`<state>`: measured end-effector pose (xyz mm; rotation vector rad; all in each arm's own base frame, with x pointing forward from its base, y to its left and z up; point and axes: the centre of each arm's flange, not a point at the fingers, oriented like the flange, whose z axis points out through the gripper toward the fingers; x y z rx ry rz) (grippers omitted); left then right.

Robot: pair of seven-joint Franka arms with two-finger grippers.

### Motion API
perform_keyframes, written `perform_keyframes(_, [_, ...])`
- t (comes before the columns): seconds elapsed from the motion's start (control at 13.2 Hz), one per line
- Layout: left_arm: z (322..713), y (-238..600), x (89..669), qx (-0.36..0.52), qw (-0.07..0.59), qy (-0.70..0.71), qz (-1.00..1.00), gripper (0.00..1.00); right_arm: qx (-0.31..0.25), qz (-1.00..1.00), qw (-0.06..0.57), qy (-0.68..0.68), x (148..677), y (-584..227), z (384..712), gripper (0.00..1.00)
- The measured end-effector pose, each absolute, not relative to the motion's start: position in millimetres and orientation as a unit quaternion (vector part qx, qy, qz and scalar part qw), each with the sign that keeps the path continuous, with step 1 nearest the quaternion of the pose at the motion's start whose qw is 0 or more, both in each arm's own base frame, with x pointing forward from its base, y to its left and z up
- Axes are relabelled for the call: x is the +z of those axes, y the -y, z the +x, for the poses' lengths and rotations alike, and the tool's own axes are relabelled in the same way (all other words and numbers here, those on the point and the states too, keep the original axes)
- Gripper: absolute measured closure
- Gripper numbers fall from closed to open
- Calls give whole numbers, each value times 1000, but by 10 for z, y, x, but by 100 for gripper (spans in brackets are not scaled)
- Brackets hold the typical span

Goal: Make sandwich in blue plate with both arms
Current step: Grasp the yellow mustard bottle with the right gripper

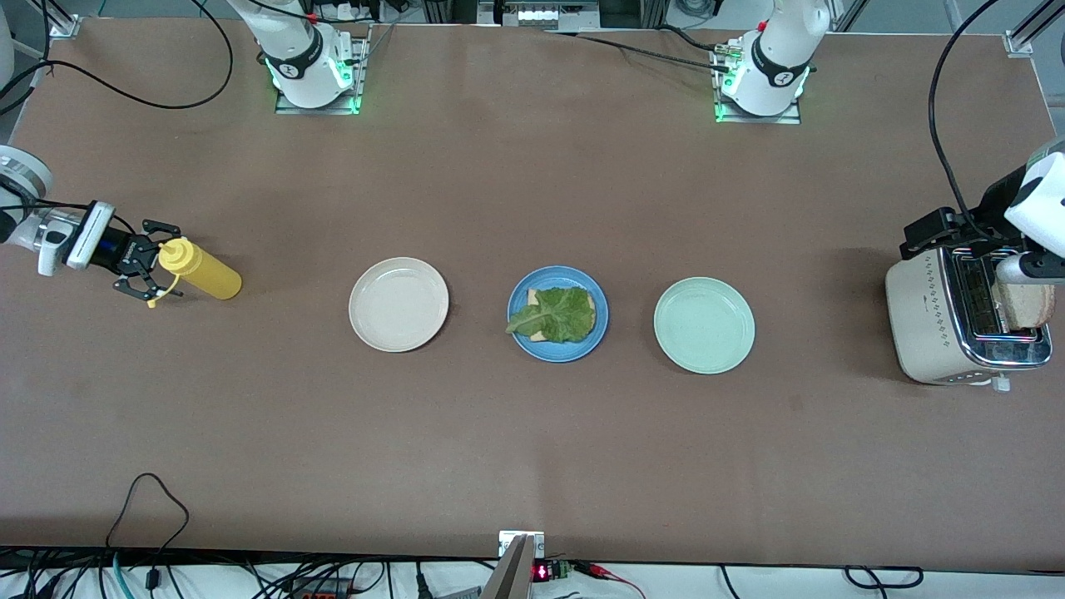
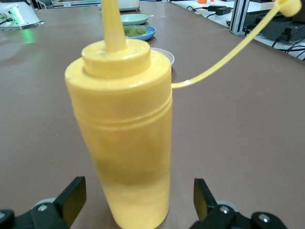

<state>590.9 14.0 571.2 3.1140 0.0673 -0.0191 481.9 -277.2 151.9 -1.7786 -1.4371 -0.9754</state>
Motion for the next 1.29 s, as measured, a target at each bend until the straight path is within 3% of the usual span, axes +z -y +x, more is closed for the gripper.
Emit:
perform_keyframes(0.98, [5903, -121, 5757, -1, 13, -20, 1000, 0, -372, -666, 327, 558, 1316, 2299, 5087, 0])
perform_keyframes(1.21, [5883, -88, 5821, 5, 13, -17, 1000, 0, -365, -661, 324, 571, 1312, 2127, 5189, 13])
perform_keyframes(1.29, [5881, -76, 5826, 5, 13, -16, 1000, 0, -362, -659, 321, 576, 1310, 2063, 5228, 27])
